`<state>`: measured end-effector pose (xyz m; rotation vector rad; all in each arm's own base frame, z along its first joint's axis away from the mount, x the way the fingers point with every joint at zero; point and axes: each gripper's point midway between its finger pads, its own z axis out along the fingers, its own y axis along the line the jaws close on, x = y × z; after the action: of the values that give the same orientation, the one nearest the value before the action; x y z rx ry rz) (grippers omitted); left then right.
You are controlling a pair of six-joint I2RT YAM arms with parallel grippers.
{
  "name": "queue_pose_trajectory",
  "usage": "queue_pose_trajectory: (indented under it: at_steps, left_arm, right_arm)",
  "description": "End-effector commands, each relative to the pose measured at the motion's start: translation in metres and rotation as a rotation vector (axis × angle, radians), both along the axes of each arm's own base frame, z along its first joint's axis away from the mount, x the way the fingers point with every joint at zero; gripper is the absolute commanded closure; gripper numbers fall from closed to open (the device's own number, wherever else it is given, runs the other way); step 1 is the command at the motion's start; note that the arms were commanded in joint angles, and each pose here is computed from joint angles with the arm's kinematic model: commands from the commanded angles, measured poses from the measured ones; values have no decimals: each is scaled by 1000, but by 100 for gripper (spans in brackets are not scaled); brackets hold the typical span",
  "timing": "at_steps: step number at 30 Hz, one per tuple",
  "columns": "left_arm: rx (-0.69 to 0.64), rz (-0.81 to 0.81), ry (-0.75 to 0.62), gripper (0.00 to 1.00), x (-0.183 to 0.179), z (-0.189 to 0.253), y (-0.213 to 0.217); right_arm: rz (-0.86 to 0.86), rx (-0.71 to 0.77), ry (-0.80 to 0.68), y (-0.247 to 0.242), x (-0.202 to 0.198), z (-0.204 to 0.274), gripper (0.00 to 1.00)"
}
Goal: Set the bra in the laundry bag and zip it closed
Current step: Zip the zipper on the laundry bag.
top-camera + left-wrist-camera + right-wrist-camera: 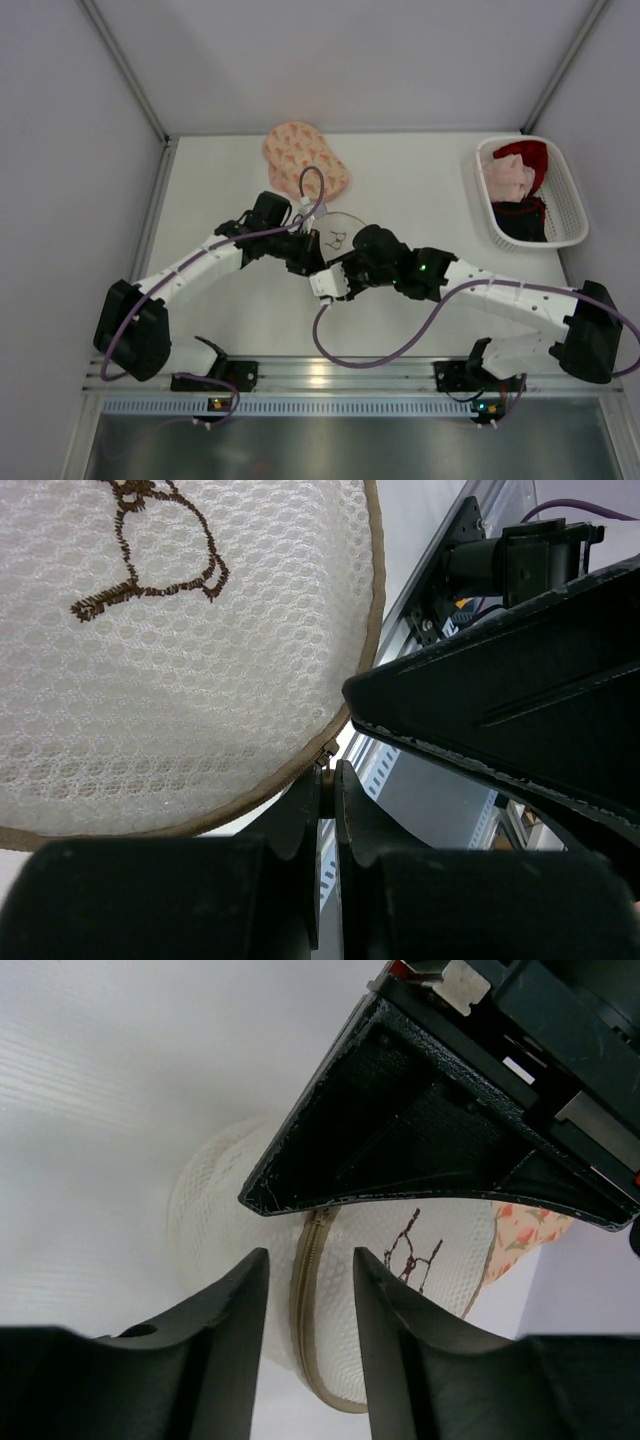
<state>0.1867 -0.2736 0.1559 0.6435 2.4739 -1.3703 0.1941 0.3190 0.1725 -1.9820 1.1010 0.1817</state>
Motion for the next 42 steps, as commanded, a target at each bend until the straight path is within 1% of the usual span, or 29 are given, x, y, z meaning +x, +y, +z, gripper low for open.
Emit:
queue_pose_trajectory:
  at_steps: [1, 2, 3, 5, 6, 8, 9, 10, 18, 24, 28, 36, 42]
  left_arm:
    - [-74, -21, -53, 100, 8, 22, -13]
    - [-73, -22, -53, 100, 8, 22, -13]
    - [-74, -24, -54, 100, 7, 22, -13]
    - [-73, -20, -51, 100, 6, 22, -12]
    - [-73, -19, -48, 100, 6, 21, -11]
    - [-73, -22, -47, 100, 5, 21, -11]
    - [-74, -22, -52, 100, 5, 22, -11]
    - [-72, -20, -55, 100, 6, 21, -11]
    - [-57, -11, -82, 100, 6, 13, -1]
    - [-26, 25, -103, 100, 23, -1, 13]
    - [-7, 31, -161, 100, 40, -4, 23]
    - [32, 15, -237, 100, 61, -14, 45]
    - [-22, -37, -266, 100, 57, -3, 40]
  right_arm:
    - [-20, 68, -62, 16, 10, 21, 64]
    - [-28, 69, -66, 16, 11, 21, 68]
    - [-31, 67, -68, 15, 12, 20, 76]
    - [-36, 65, -78, 14, 13, 20, 80]
    - [-37, 60, -78, 13, 13, 19, 86]
    - [-35, 53, -80, 11, 13, 17, 92]
    - [-36, 53, -84, 10, 13, 18, 98]
    - [-33, 47, -86, 8, 12, 15, 100]
    - [-50, 60, -105, -12, 14, 18, 100]
    - [-34, 43, -143, -30, 15, 12, 100]
    - [-26, 37, -147, -41, 17, 5, 100]
    - [-49, 9, -199, -68, 38, -4, 100]
    - [-96, 11, -249, -75, 68, -2, 100]
